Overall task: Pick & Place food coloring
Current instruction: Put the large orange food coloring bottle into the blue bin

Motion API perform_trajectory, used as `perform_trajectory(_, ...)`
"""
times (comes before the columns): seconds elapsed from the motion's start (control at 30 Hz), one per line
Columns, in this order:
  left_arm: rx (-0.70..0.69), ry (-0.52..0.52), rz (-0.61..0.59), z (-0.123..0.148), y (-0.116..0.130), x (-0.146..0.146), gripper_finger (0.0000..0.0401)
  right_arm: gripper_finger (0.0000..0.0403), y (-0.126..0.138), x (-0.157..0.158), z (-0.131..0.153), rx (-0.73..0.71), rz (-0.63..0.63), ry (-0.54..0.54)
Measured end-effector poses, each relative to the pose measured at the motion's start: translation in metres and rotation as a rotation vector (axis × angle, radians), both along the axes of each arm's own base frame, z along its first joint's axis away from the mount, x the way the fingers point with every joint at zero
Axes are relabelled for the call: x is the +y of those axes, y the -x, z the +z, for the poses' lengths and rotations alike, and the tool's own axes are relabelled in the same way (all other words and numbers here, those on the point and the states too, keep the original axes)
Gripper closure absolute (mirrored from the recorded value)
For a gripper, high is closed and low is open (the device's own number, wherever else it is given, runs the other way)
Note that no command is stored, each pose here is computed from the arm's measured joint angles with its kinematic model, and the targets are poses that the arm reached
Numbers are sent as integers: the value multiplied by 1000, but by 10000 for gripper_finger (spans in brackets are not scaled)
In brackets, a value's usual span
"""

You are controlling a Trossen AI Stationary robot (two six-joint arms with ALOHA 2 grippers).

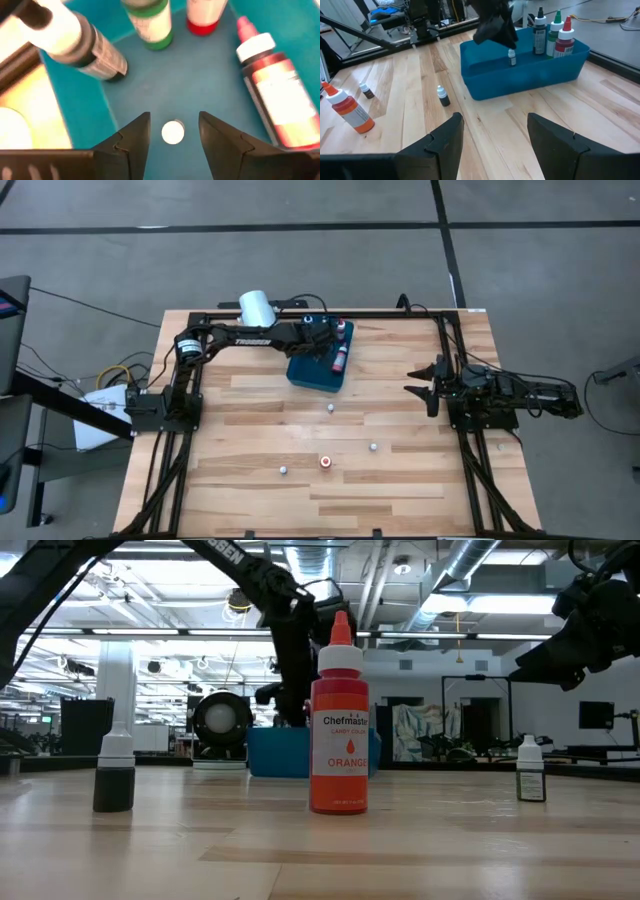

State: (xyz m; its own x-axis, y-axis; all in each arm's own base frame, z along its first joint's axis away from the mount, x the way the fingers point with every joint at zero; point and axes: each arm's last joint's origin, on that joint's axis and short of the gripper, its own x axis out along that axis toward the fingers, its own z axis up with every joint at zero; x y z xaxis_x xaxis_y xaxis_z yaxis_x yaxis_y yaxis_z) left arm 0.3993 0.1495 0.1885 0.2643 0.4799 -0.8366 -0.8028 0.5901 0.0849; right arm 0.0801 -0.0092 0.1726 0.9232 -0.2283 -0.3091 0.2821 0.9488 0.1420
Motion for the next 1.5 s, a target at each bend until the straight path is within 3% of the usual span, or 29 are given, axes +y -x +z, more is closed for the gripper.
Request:
perform_trajectory(0.4,182,37,-20,48,1,-25,241,196,0,0,0,0,0,0)
perform_trajectory(0.83,458,58,-149,56,13,-109,241,196,0,0,0,0,0,0)
perform_trajectory(1.2,452,37,-225,56,12,-161,241,196,0,0,0,0,0,0)
perform_trajectory(1.5,422,86,-282,55,14,-199,241,196,0,0,0,0,0,0)
